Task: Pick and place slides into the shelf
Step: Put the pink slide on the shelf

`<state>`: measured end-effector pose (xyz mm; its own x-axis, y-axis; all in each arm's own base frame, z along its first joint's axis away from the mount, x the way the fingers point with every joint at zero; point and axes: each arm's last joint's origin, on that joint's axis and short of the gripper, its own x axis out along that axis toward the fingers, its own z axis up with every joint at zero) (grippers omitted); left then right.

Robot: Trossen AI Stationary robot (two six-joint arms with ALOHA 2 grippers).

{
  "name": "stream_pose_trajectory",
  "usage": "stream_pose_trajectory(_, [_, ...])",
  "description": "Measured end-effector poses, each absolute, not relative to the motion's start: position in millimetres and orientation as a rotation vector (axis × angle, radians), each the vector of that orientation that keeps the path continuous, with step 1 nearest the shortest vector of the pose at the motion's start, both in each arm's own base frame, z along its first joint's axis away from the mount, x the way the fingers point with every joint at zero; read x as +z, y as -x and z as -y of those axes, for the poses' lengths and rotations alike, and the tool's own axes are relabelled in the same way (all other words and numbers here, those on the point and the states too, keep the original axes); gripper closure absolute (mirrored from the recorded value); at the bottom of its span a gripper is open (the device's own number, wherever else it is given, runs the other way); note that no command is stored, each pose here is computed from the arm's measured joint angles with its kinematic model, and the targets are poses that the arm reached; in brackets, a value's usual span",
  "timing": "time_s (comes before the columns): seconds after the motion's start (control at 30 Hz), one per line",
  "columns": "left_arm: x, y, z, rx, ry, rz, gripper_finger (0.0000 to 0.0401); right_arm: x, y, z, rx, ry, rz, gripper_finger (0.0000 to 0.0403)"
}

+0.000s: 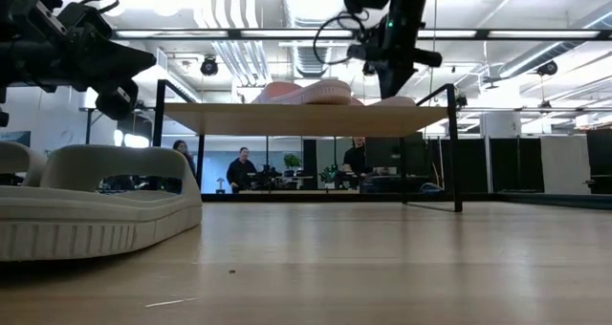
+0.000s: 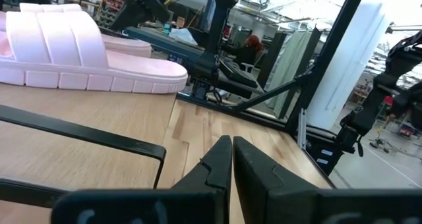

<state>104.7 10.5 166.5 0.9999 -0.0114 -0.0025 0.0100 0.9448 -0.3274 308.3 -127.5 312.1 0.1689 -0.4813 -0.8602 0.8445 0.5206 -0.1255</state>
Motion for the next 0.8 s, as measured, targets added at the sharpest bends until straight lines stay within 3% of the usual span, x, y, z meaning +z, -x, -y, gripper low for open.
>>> stream_pose_trajectory(0.37, [167, -105, -10, -0.011, 0.333, -0.002, 0.0400, 295, -324, 114, -0.870, -0.393, -1.120, 0.0394])
stream_pose_trajectory(0.8, [167, -105, -11, -0.010, 0.333, -0.003, 0.0400, 302, -339, 67, -0.715, -0.399, -1.105, 0.0394])
